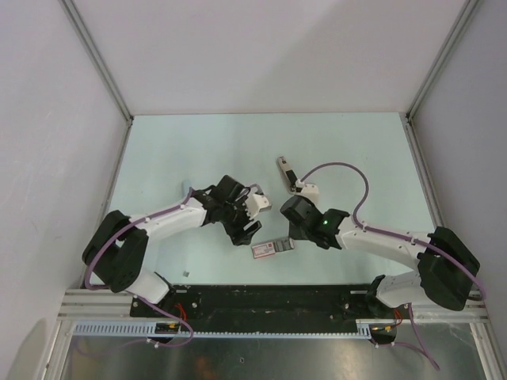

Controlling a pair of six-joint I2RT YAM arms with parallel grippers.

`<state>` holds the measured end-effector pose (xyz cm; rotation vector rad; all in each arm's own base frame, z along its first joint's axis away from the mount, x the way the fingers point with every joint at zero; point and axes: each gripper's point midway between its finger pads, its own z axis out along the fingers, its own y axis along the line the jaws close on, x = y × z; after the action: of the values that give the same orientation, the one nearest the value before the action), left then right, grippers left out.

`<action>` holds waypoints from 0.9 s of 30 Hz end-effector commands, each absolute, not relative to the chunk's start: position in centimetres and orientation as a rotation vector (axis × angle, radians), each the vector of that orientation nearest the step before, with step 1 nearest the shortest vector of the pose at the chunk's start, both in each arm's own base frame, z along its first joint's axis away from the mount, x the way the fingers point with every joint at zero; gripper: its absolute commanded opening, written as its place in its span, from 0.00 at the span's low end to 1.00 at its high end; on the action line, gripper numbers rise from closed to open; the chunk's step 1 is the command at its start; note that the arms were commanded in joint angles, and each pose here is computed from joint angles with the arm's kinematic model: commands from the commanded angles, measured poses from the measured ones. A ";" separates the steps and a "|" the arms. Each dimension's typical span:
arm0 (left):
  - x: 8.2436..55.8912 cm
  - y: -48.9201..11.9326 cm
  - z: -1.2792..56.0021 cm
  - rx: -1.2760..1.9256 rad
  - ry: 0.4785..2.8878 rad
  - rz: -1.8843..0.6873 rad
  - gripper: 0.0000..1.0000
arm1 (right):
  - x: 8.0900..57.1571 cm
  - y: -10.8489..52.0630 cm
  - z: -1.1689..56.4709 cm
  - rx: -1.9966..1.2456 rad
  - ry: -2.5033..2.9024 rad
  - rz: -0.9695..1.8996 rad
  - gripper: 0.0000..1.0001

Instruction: Unload the staples from the stapler

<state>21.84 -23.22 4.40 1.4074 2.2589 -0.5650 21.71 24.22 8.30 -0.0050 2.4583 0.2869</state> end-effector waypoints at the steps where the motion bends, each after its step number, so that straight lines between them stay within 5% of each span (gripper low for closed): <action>1: 20.4 -23.8 6.2 1.552 2.116 -0.673 0.76 | 21.6 23.6 7.2 0.028 2.491 0.348 0.26; 27: 18.8 -24.0 1.8 1.722 2.192 -0.534 0.74 | 21.0 24.0 3.5 0.194 2.578 0.729 0.18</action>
<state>18.66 -23.42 1.86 1.6924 2.2214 -0.5481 20.69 23.09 3.04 0.1856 2.6023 0.6503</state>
